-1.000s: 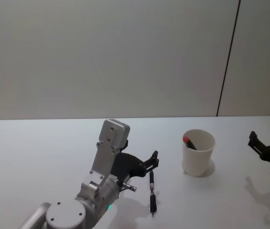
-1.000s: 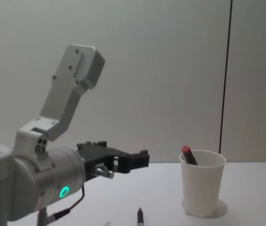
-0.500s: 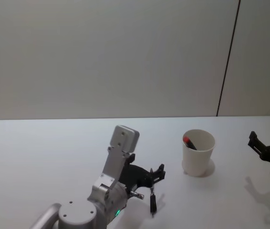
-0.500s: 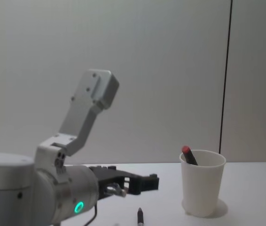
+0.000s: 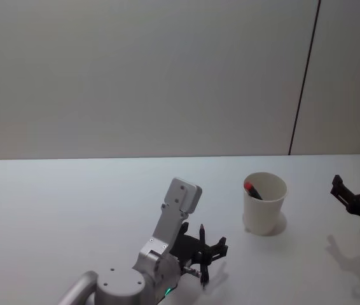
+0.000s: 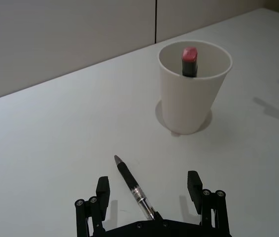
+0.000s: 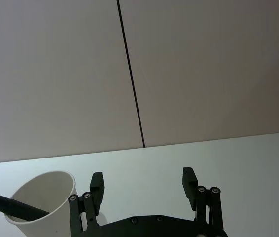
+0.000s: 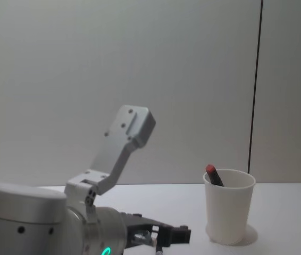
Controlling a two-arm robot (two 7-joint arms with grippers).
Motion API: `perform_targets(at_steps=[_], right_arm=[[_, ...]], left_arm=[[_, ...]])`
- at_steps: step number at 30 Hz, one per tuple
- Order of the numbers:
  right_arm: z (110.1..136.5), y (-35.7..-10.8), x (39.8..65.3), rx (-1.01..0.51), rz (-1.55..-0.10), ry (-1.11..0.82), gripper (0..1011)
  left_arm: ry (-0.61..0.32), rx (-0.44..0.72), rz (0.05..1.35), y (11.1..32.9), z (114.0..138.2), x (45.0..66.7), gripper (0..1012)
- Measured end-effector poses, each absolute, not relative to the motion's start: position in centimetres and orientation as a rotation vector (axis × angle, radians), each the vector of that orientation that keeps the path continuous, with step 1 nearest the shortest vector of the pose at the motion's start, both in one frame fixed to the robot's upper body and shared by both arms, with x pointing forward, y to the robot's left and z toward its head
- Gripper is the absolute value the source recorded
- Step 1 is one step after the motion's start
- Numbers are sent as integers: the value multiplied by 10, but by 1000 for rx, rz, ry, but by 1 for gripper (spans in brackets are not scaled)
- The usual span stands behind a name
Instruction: Place the pen into the pen holder.
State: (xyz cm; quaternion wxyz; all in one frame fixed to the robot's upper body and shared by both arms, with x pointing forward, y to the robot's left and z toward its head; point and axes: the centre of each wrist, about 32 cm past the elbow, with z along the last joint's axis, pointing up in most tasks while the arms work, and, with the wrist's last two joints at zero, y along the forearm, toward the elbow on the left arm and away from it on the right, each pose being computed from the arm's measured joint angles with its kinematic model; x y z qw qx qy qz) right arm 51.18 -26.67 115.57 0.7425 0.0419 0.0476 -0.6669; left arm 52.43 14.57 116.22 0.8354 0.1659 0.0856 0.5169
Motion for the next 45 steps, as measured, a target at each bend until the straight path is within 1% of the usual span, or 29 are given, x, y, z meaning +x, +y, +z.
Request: perform_targets(at_steps=[16, 22, 26, 29, 31, 32, 34, 35, 37, 38, 39, 40, 41, 42, 44, 45], right_arm=[[1156, -267, 512, 92, -1462, 104, 1001], [1156, -267, 512, 92, -1462, 104, 1001], [1156, -267, 512, 92, -1462, 104, 1001], [1156, -267, 512, 92, -1462, 104, 1001], [1156, -267, 512, 92, -1462, 104, 1001], [1156, -267, 512, 92, -1462, 104, 1001], [1156, -267, 512, 92, -1462, 104, 1001], [1156, -267, 512, 92, -1462, 104, 1001], [1156, -267, 512, 92, -1462, 104, 1001], [1156, -267, 512, 92, -1462, 104, 1002], [1156, -267, 512, 92, -1462, 104, 1001], [1156, -267, 512, 92, -1462, 104, 1001], [1156, -267, 512, 92, -1462, 104, 1002], [1156, -267, 512, 92, -1462, 104, 1001], [1156, -267, 512, 92, -1462, 104, 1001], [1156, -267, 512, 92, -1462, 104, 1001]], left_arm=[[187, 492, 1136, 134, 1154, 534, 1004], [185, 527, 1149, 131, 1151, 539, 1004], [185, 539, 1154, 130, 1150, 541, 961], [187, 548, 1155, 129, 1148, 543, 872], [189, 550, 1156, 128, 1147, 544, 860], [192, 552, 1156, 128, 1146, 545, 784], [195, 554, 1156, 127, 1146, 545, 729], [196, 555, 1157, 127, 1145, 546, 684], [201, 554, 1157, 126, 1145, 547, 645], [205, 553, 1157, 126, 1144, 547, 604], [205, 553, 1157, 126, 1144, 547, 604], [210, 551, 1157, 125, 1144, 548, 542], [214, 549, 1157, 125, 1143, 548, 542], [220, 546, 1158, 125, 1143, 549, 471], [227, 542, 1158, 125, 1142, 549, 421], [234, 538, 1158, 125, 1142, 550, 360]])
